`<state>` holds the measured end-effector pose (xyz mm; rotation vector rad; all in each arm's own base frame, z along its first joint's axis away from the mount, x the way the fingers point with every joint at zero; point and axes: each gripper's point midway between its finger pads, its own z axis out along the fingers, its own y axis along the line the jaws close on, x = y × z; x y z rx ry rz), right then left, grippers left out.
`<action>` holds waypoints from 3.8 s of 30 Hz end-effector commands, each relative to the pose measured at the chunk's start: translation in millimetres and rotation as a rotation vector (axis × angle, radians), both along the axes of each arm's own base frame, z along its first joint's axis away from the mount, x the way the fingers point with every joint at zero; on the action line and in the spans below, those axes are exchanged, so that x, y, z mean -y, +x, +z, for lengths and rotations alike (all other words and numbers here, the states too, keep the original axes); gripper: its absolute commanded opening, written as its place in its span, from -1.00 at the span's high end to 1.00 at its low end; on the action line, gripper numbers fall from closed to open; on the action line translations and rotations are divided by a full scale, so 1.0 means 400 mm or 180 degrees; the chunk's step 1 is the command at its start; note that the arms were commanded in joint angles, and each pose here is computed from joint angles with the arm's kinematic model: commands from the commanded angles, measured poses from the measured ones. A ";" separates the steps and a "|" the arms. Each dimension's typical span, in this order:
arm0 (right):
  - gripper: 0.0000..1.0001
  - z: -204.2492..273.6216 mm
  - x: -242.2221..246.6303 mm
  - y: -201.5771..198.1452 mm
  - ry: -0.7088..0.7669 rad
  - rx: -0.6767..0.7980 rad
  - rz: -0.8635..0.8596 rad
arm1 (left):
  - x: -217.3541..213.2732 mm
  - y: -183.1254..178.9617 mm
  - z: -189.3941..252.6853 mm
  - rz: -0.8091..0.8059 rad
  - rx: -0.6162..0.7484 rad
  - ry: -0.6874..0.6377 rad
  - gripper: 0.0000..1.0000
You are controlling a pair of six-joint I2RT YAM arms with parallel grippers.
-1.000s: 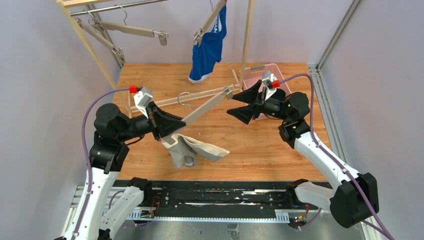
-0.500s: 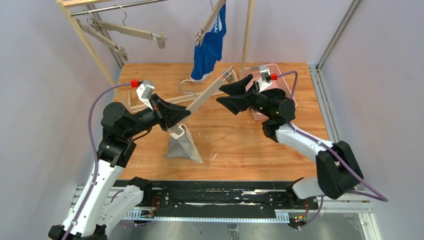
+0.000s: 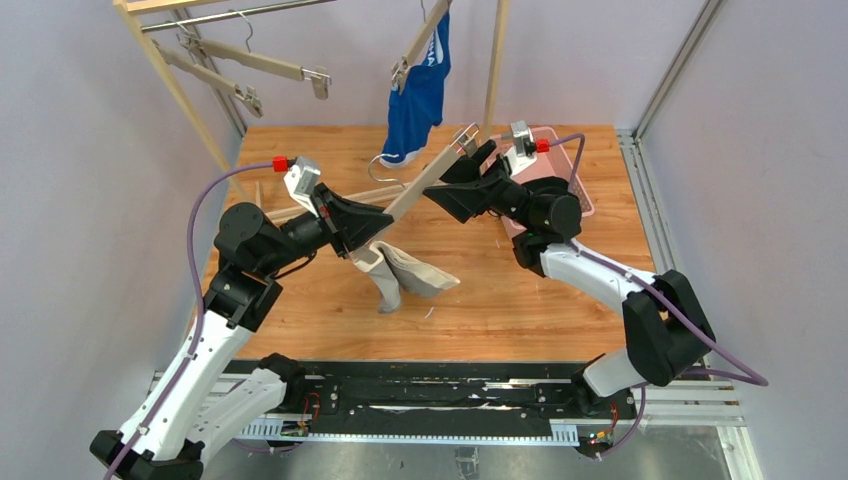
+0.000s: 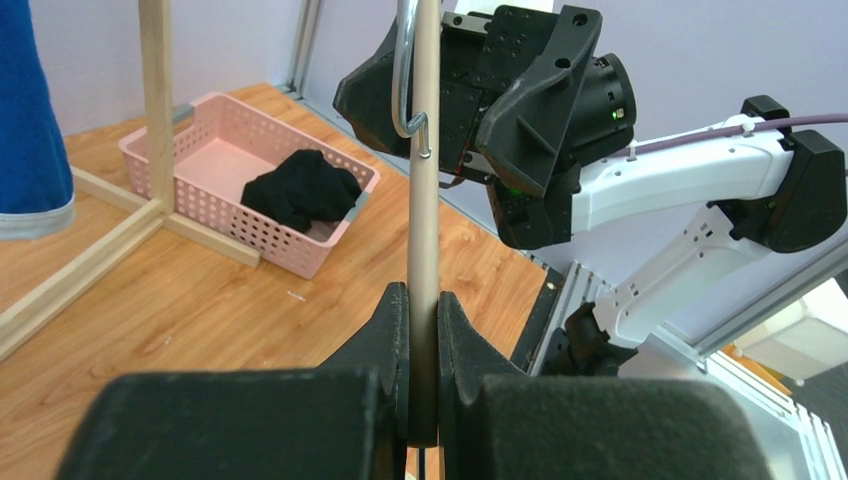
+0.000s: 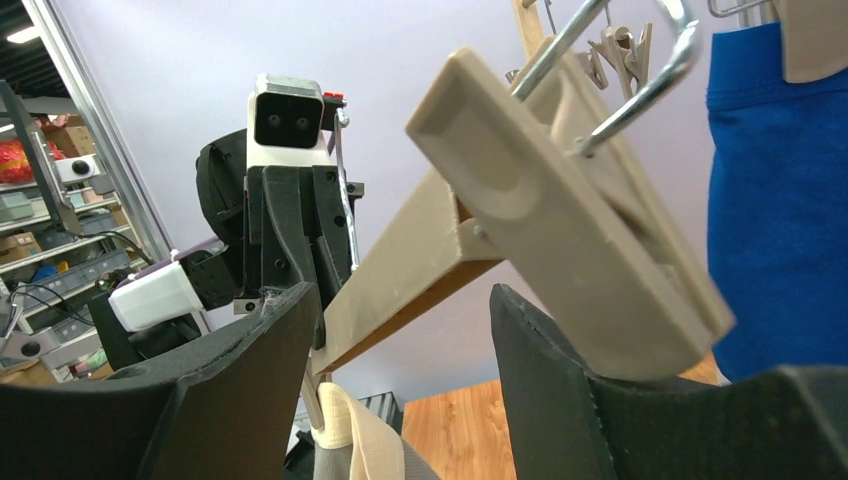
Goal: Remove the underwear clipped to the hanger
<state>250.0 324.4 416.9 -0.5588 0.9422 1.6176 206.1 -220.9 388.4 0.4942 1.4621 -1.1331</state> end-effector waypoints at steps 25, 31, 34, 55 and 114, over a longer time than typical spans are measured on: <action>0.99 0.091 -0.020 -0.053 0.0212 0.0321 0.0228 | 0.028 0.019 -0.025 0.0107 -0.0140 -0.0215 -0.03; 0.99 0.109 -0.007 -0.076 0.0207 0.0386 0.0241 | -0.002 0.016 -0.048 0.0304 -0.0083 -0.0070 -0.47; 0.99 0.114 -0.001 -0.083 0.0181 0.0444 0.0186 | -0.021 0.009 -0.066 0.0388 -0.0069 0.0105 -0.49; 0.99 0.103 0.004 -0.083 0.0094 0.0428 0.0093 | -0.030 -0.025 -0.057 0.0317 -0.0040 0.0047 -0.23; -0.31 -0.025 -0.031 -0.069 -0.0442 0.0148 0.0195 | -0.024 -0.077 0.092 0.0080 0.0292 -0.0191 1.00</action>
